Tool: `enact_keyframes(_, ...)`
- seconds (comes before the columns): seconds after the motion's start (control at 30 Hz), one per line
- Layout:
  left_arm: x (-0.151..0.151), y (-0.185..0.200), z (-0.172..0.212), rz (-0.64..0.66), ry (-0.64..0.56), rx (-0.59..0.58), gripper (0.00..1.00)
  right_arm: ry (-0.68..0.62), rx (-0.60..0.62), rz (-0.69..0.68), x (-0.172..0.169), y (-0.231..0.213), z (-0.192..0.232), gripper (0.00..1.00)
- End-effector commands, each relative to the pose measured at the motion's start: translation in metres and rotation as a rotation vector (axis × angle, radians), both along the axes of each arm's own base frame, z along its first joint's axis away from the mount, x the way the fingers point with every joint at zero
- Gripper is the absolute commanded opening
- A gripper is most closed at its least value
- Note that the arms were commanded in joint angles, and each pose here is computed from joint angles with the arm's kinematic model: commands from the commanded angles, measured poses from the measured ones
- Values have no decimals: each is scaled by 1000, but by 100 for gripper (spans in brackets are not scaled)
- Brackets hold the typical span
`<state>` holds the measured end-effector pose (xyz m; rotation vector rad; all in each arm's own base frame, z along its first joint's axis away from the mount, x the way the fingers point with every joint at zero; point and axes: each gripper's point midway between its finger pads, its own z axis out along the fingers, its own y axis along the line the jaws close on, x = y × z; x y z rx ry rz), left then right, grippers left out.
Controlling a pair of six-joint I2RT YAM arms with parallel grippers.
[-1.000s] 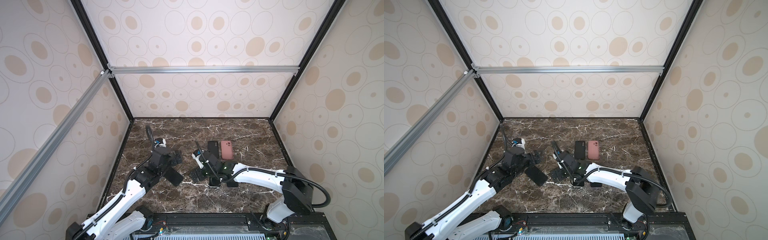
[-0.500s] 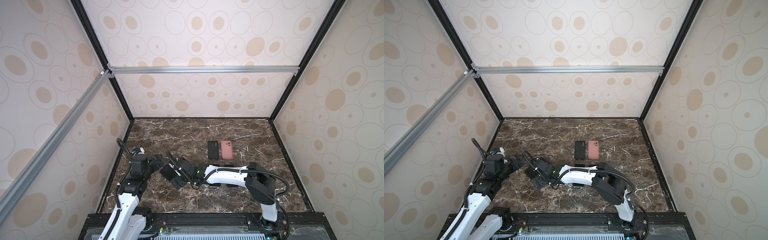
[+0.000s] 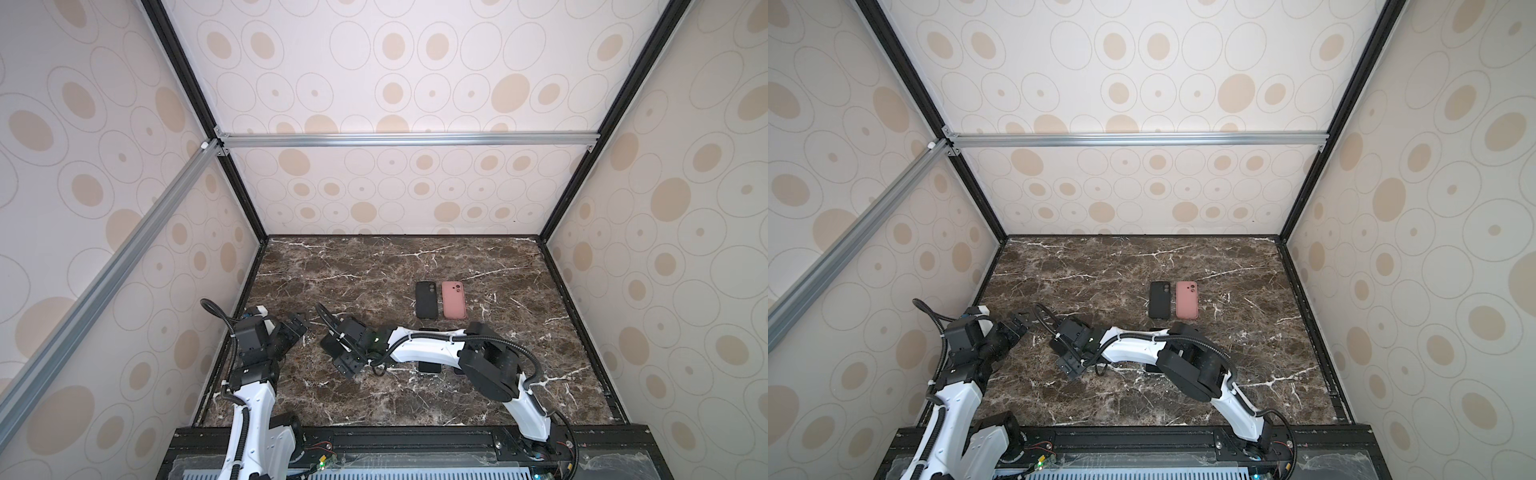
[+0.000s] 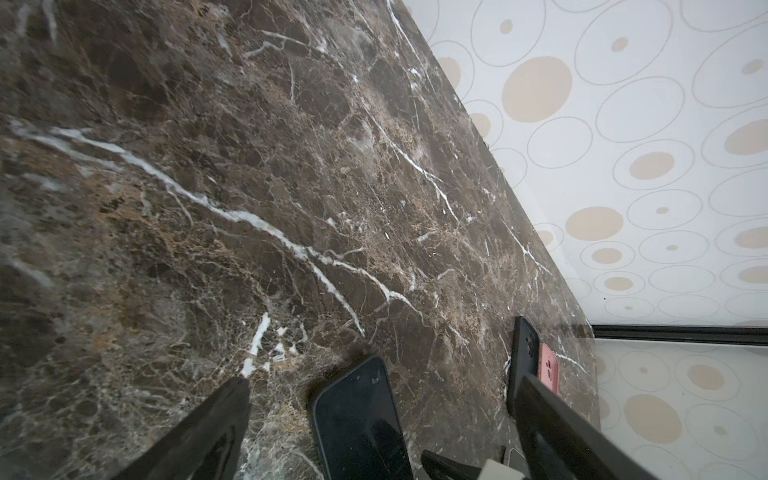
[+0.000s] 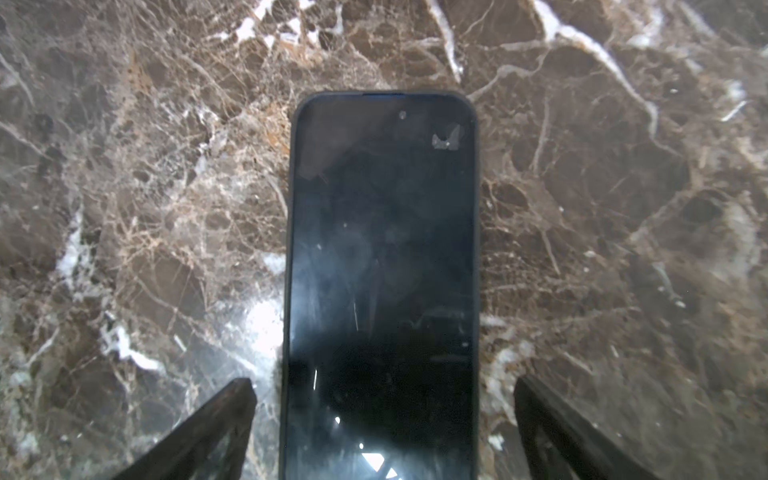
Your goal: Take the phone out of the phone case
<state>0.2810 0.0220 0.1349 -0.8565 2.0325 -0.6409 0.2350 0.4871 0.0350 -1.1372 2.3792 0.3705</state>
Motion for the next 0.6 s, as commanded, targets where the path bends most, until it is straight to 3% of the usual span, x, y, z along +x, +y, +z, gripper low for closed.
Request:
enact_keyframes(0.0,4,-4,9,-35,-46,-24,99,18,-55,13,-2,-4,-10,100)
enact_keyframes(0.57,1,-9,-9,-75,-9,-30,99,73,-120,-34,-9,-21,-34,82)
